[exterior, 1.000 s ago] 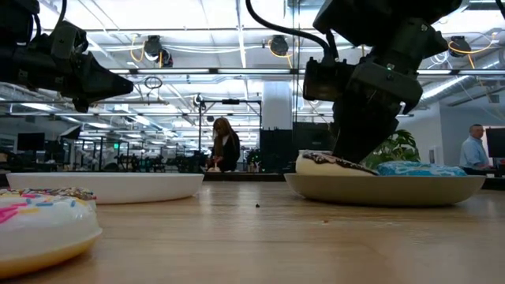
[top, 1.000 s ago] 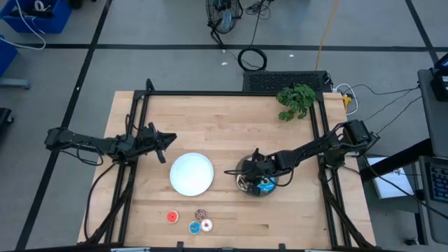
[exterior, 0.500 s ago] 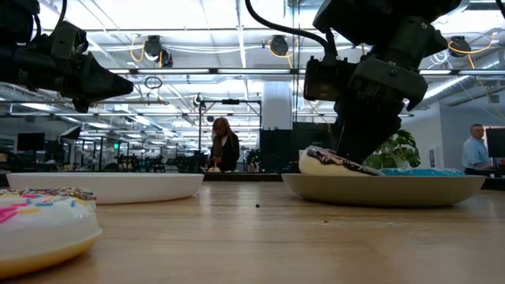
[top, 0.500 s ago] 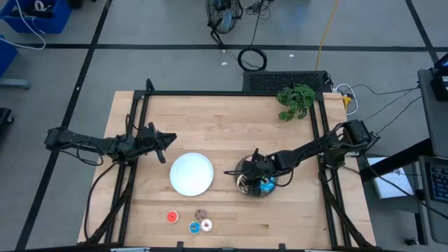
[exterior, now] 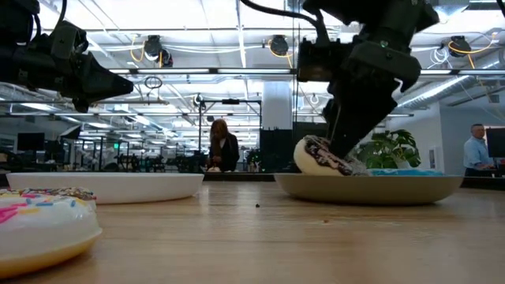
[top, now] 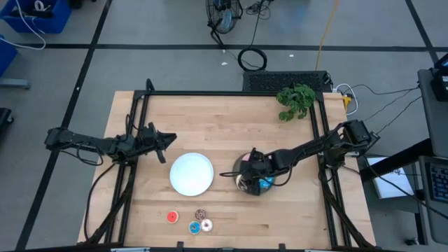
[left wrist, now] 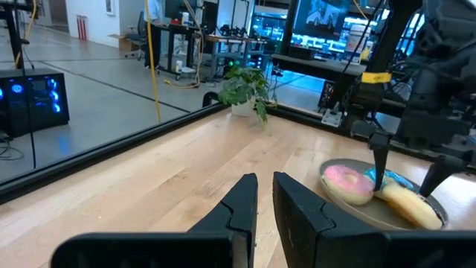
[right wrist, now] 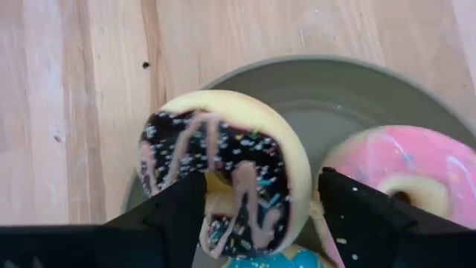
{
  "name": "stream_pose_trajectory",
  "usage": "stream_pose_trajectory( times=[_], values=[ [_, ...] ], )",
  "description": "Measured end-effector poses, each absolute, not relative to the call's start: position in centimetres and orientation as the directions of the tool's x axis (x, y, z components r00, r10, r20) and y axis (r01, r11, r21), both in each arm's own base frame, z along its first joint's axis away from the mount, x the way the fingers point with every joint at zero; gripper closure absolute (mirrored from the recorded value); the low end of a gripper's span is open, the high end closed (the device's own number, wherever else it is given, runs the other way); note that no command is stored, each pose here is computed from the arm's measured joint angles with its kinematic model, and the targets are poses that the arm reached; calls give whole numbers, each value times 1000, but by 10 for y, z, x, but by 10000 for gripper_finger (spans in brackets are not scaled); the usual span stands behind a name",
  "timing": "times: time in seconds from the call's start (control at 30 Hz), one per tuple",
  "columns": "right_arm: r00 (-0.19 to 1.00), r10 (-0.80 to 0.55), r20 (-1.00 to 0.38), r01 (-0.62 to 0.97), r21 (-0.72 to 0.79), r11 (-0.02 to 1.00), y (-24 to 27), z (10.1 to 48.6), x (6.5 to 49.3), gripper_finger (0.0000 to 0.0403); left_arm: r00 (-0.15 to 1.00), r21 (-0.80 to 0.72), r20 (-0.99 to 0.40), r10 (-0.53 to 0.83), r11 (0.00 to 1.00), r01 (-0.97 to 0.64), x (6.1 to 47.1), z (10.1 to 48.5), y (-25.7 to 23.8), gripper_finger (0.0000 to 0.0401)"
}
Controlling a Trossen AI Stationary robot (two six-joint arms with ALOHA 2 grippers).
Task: Pick & Place donuts
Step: Put the big black donut on the gray plate, then put the small orange donut on the white plate
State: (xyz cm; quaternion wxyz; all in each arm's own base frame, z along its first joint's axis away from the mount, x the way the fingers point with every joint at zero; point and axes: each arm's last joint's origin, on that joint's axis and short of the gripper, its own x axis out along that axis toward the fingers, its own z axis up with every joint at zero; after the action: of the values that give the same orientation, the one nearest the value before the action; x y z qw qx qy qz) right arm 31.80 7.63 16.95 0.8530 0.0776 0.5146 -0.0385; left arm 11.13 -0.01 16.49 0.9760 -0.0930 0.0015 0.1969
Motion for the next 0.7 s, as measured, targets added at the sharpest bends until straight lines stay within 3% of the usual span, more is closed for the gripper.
stream_pose_trajectory(
  times=[0.23, 0.7],
  values=[
    [465, 10, -885, 130, 80, 988, 75, 177, 322, 144, 922, -178, -44, 384, 905, -385, 111, 164, 0, 350],
    [471, -15, -882, 66, 18, 998, 78, 214, 328, 156, 922, -179, -44, 384, 905, -386, 111, 164, 0, 350]
  ],
)
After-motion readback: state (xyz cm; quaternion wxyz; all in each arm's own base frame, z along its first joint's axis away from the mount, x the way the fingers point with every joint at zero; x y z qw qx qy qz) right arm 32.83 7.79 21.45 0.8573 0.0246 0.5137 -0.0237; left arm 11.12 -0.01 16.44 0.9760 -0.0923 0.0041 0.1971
